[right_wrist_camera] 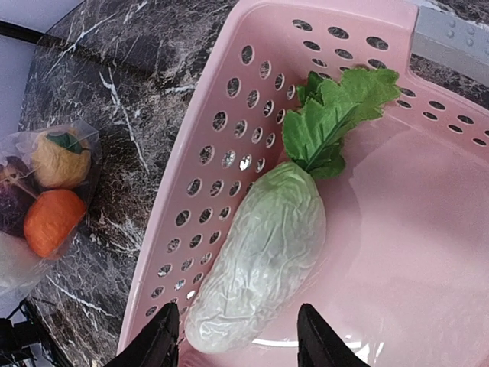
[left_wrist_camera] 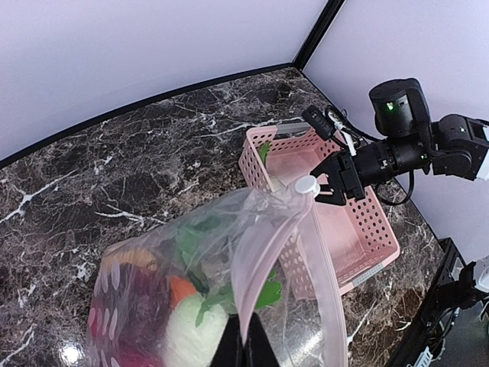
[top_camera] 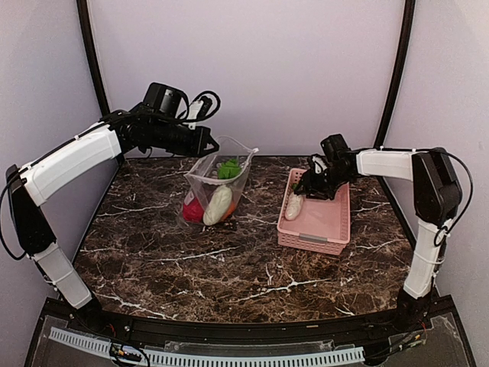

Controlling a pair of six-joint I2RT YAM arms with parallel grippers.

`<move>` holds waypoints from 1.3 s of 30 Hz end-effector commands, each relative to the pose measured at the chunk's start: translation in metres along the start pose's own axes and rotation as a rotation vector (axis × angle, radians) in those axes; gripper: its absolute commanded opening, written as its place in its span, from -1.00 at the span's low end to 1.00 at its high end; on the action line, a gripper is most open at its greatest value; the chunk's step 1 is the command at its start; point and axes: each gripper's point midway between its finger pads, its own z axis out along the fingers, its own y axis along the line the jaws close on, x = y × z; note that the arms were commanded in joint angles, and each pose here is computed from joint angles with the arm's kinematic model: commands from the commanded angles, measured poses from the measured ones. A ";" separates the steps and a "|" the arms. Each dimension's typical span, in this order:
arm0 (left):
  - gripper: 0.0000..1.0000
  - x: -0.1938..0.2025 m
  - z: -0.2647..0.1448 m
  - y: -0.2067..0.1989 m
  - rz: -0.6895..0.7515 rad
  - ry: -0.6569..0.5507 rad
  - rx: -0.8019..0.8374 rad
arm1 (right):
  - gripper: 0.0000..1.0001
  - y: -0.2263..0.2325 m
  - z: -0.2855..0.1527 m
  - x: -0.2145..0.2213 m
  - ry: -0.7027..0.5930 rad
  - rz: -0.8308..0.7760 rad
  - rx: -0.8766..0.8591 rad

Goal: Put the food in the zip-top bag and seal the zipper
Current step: Pick up the fake vegetable from the bin.

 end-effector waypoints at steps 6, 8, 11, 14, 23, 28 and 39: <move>-0.99 0.002 -0.017 -0.002 -0.006 -0.004 0.002 | 0.01 -0.014 0.019 -0.009 0.041 0.126 0.059; -0.99 0.003 -0.016 -0.001 -0.010 -0.003 0.003 | 0.01 -0.015 0.021 -0.010 0.045 0.143 0.066; -0.99 0.006 -0.014 0.000 -0.013 0.001 -0.001 | -0.02 -0.026 0.024 -0.012 0.046 0.179 0.125; -0.99 0.008 -0.010 0.000 -0.019 0.003 0.006 | -0.01 -0.026 0.030 -0.016 0.058 0.188 0.122; -0.99 0.013 -0.003 -0.001 -0.037 0.018 0.026 | -0.01 -0.028 0.045 -0.005 0.110 0.268 0.100; -0.99 0.015 -0.003 0.000 -0.031 0.020 0.020 | -0.01 -0.027 0.049 -0.005 0.119 0.279 0.090; -0.99 0.015 0.001 0.001 -0.033 0.017 0.023 | -0.24 -0.027 0.052 -0.002 0.130 0.281 0.072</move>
